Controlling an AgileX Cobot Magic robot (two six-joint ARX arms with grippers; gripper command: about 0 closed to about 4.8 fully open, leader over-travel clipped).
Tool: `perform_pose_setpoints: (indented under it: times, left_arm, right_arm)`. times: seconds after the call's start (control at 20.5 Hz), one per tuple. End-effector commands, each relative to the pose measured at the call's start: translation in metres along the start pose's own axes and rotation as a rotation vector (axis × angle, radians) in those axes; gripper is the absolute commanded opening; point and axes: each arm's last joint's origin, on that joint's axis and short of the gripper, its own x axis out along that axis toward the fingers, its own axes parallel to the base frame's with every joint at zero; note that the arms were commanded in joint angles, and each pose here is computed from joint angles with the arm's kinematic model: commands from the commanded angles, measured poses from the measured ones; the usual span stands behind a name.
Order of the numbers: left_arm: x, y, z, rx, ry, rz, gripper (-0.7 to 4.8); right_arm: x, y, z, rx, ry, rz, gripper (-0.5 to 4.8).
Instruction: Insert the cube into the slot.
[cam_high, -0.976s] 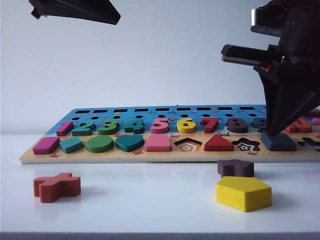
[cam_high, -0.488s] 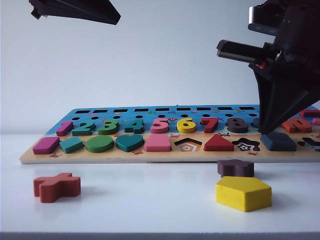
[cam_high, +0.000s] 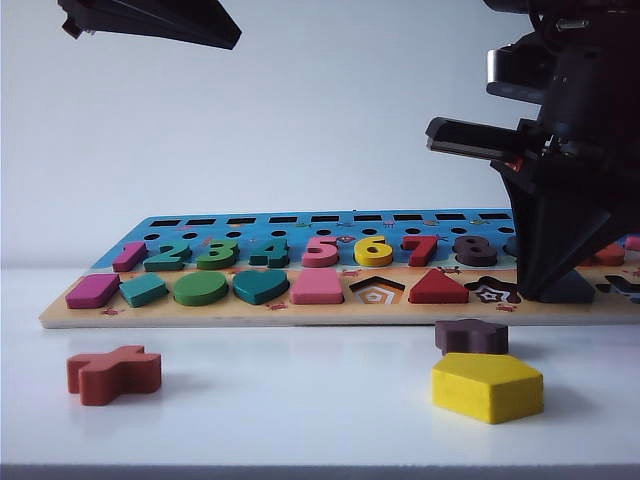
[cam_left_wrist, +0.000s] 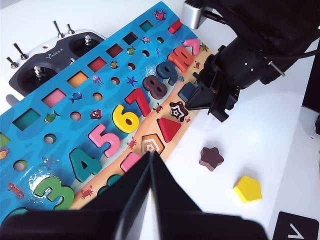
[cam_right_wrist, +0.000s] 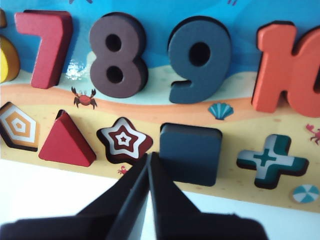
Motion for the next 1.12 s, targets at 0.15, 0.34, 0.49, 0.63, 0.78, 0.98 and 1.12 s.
perform_pose_setpoints:
  times: [0.15, 0.34, 0.49, 0.63, 0.78, 0.98, 1.12]
  left_arm:
    - [-0.001, -0.001, 0.002, 0.012, -0.016, -0.007, 0.10]
    - [-0.001, -0.001, 0.002, 0.012, -0.016, -0.007, 0.10]
    - [-0.001, -0.001, 0.002, 0.012, -0.016, -0.007, 0.10]
    - [-0.001, -0.001, 0.002, 0.012, -0.016, -0.007, 0.10]
    - [-0.001, -0.001, 0.002, 0.012, -0.016, -0.007, 0.10]
    - [-0.005, -0.002, 0.003, 0.018, -0.029, 0.003, 0.10]
    - [-0.010, -0.002, 0.005, 0.024, -0.047, 0.024, 0.10]
  right_arm:
    - [-0.013, 0.003, 0.003, 0.003, -0.047, 0.093, -0.09]
    - [-0.034, 0.004, 0.007, 0.007, -0.118, 0.145, -0.09]
    - [-0.053, 0.002, 0.006, -0.008, -0.151, 0.163, -0.08]
    - [-0.083, -0.003, -0.003, -0.091, -0.244, 0.188, -0.08]
    - [-0.122, -0.009, -0.013, -0.235, -0.467, 0.205, -0.09]
    - [-0.150, -0.021, -0.025, -0.280, -0.599, 0.227, -0.09]
    - [-0.155, -0.026, -0.032, -0.300, -0.632, 0.234, -0.09]
